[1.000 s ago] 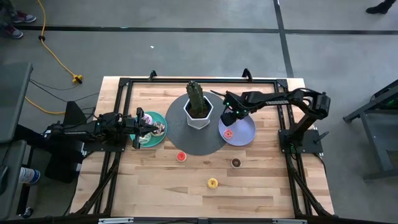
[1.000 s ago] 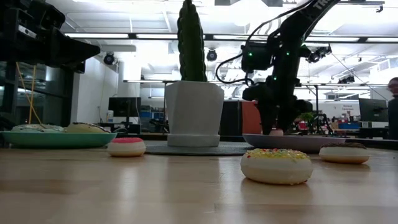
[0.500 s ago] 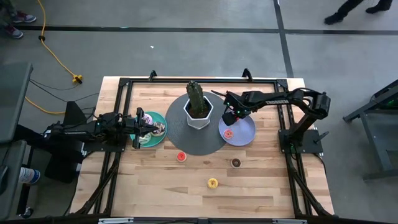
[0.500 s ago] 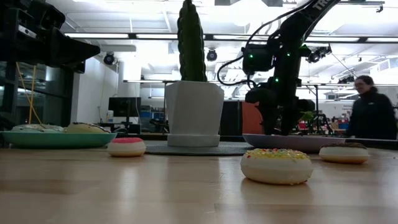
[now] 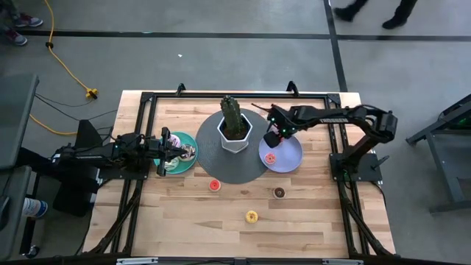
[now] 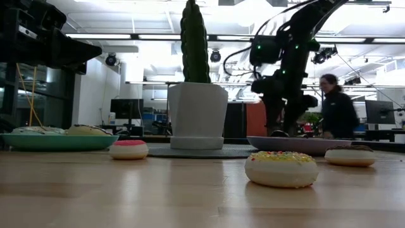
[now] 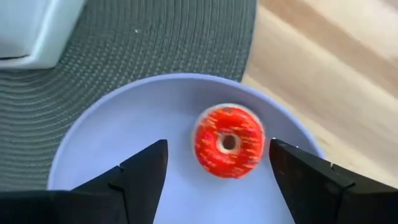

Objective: Pick & Place donuts
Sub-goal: Put the small orange donut on the purple plate

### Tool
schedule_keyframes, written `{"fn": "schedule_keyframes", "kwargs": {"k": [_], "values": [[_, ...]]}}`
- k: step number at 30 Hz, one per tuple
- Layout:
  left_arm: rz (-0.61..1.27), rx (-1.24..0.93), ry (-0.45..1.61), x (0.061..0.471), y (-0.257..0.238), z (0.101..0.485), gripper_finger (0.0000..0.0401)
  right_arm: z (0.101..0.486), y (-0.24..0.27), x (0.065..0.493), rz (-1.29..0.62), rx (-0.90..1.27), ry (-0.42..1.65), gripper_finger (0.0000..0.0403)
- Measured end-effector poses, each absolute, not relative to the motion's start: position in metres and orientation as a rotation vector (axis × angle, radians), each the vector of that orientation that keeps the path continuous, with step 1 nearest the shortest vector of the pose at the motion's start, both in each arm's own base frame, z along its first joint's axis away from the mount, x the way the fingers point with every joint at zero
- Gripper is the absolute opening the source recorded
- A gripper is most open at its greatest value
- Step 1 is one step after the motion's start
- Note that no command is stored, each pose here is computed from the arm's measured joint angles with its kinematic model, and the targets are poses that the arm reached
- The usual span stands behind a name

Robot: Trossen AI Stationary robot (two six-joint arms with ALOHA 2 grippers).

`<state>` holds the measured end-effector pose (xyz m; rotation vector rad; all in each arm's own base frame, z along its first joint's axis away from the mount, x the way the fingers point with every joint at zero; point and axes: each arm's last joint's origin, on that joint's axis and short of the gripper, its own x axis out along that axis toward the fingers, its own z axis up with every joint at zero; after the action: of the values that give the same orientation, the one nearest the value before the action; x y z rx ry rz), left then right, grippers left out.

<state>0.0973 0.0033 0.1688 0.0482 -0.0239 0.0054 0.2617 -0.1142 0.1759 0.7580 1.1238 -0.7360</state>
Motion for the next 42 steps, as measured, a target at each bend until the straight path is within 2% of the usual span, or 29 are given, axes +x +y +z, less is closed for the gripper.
{"fn": "schedule_keyframes", "kwargs": {"k": [7,15,28,34,42], "values": [[0.005,0.048,-0.024,0.097,0.003,0.169,0.0001,0.206,-0.104,0.25,-0.592,0.631,1.088,0.0273],[0.005,0.048,-0.024,0.097,0.003,0.169,0.0001,0.233,-0.073,0.241,-0.289,0.431,1.089,0.0273],[0.005,0.048,-0.024,0.097,0.003,0.169,0.0001,0.243,-0.001,0.244,0.176,0.026,1.086,0.0273],[0.005,0.048,-0.024,0.097,0.003,0.169,0.0001,0.241,0.031,0.256,0.234,-0.093,1.015,0.0273],[0.005,0.048,-0.024,0.097,0.003,0.169,0.0001,0.224,0.051,0.283,0.197,-0.063,0.931,0.0273]]}}
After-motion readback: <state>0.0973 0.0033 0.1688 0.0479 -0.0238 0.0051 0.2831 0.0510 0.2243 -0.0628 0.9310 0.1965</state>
